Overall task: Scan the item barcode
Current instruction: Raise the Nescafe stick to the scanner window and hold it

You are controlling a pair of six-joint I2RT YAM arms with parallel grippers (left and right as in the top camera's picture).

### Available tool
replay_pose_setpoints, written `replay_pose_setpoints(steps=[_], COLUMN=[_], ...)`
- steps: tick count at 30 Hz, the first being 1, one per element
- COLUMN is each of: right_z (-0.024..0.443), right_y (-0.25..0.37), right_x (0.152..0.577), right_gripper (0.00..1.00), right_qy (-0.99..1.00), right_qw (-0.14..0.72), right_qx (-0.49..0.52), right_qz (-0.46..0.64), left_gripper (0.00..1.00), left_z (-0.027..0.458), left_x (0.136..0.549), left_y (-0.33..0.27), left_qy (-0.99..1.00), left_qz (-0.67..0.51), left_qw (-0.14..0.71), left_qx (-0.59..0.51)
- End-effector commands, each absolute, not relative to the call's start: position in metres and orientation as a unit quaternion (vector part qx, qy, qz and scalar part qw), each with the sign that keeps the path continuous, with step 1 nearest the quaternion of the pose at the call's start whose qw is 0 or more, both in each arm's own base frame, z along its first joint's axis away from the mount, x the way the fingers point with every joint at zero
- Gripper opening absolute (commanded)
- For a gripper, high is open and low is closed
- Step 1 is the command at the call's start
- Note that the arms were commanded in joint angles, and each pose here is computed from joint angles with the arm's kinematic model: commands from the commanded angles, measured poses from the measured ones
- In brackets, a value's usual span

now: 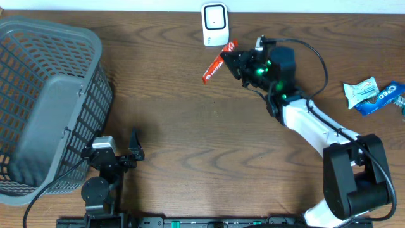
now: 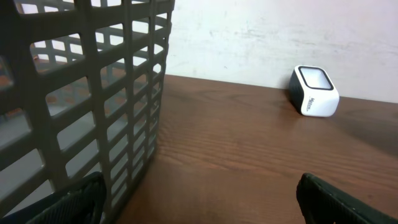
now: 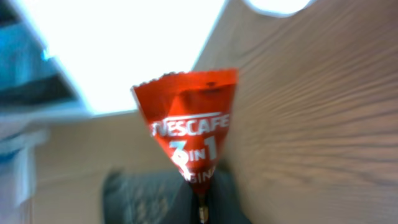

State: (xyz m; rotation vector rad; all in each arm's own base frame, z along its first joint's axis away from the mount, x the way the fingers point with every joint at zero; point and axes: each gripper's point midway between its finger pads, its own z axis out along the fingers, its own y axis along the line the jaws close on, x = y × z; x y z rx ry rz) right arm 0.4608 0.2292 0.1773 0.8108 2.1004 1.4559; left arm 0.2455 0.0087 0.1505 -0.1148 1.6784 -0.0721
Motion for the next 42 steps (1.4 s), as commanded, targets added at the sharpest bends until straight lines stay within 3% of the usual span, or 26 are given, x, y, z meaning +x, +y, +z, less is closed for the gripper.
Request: replay_pose_setpoints(steps=[1, 9, 23, 42], right_z=[0.204, 0.242, 0.202, 0.113], right_y=[0.211, 0.214, 0.260, 0.276], right_x=[0.495, 0.546, 0.630, 0.635], right_gripper=[0.02, 0.02, 0.02, 0.02], right_qy=[0.756, 0.773, 0.739, 0.716], right_qw=[0.320, 0.361, 0.282, 0.216], right_qx=[0.336, 0.338, 0.432, 0.525], right_qz=[0.462, 0.397, 0.432, 0.407], left_gripper=[0.98, 0.98, 0.98, 0.98], left_z=[0.136, 0.136, 0.135, 0.136], left_x=[0.244, 0.244, 0.244, 0.244], left_y=[0.007, 0.007, 0.007, 0.007], left_qy=[0.760, 0.760, 0.760, 0.760], left_qz=[-0.031, -0.031, -0.031, -0.031], left_qw=[0.647, 0.647, 0.647, 0.647], left_qx=[-0.043, -0.043, -0.043, -0.043])
